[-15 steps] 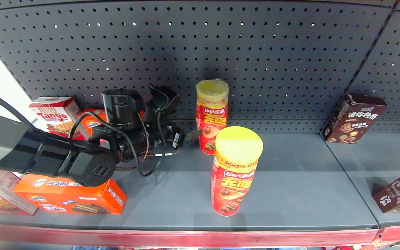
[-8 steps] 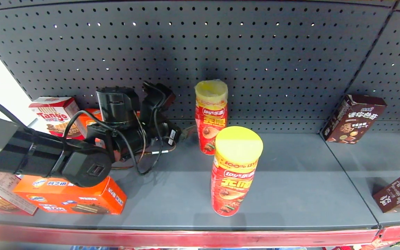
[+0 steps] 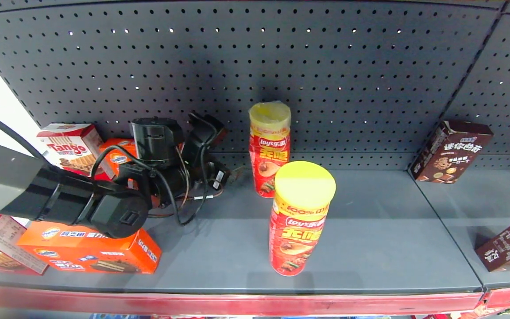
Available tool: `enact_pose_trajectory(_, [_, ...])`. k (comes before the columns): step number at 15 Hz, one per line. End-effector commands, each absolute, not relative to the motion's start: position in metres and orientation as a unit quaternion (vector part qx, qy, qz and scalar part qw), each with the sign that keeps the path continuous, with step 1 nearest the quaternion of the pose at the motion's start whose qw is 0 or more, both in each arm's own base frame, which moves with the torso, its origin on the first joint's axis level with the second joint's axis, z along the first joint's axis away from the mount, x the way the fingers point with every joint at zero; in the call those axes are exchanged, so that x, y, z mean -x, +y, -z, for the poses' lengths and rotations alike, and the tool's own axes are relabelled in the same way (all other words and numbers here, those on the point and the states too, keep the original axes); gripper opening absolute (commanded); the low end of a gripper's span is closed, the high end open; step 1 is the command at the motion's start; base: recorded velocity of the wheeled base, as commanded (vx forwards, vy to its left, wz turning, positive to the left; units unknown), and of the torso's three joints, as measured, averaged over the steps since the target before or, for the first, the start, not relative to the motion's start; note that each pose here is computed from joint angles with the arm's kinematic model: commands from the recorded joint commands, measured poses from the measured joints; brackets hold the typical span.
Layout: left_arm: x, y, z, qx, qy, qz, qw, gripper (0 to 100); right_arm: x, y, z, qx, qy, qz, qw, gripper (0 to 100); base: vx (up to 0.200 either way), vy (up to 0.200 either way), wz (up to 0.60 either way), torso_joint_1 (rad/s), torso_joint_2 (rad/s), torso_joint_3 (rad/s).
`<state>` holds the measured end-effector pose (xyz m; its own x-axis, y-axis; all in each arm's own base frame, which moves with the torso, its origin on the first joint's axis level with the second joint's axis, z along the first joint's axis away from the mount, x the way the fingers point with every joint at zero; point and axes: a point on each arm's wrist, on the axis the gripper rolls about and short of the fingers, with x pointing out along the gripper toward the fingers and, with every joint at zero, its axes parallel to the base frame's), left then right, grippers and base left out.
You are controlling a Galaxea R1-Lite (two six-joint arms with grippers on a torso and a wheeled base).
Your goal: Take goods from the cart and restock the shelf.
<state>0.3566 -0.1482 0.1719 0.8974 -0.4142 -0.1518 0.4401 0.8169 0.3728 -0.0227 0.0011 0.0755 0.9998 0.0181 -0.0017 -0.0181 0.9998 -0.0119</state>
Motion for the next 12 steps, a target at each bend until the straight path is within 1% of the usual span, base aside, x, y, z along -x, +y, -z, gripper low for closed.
enact_pose_trajectory(1, [-0.357,-0.155,-0.166,-0.204,0.037,0.234,0.95,100,0.023,0.001,-0.076,0.006,0.001,-0.009,1.0,100,0.0,0.0,0.0,0.0,0.0,0.0])
enact_pose_trajectory(3, [-0.357,-0.162,-0.161,-0.205,0.041,0.242,0.948,100,0.023,0.001,-0.076,0.006,0.001,-0.009,1.0,100,0.0,0.0,0.0,0.0,0.0,0.0])
enact_pose_trajectory(7, [-0.358,-0.172,-0.163,-0.203,0.032,0.251,0.946,100,0.023,0.001,-0.076,0.006,0.001,-0.009,1.0,100,0.0,0.0,0.0,0.0,0.0,0.0])
enact_pose_trajectory(10, [-0.357,-0.174,-0.163,-0.203,0.031,0.253,0.945,100,0.023,0.001,-0.076,0.006,0.001,-0.009,1.0,100,0.0,0.0,0.0,0.0,0.0,0.0])
enact_pose_trajectory(12, [-0.357,-0.178,-0.16,-0.203,0.033,0.258,0.944,100,0.023,0.001,-0.076,0.006,0.001,-0.009,1.0,100,0.0,0.0,0.0,0.0,0.0,0.0])
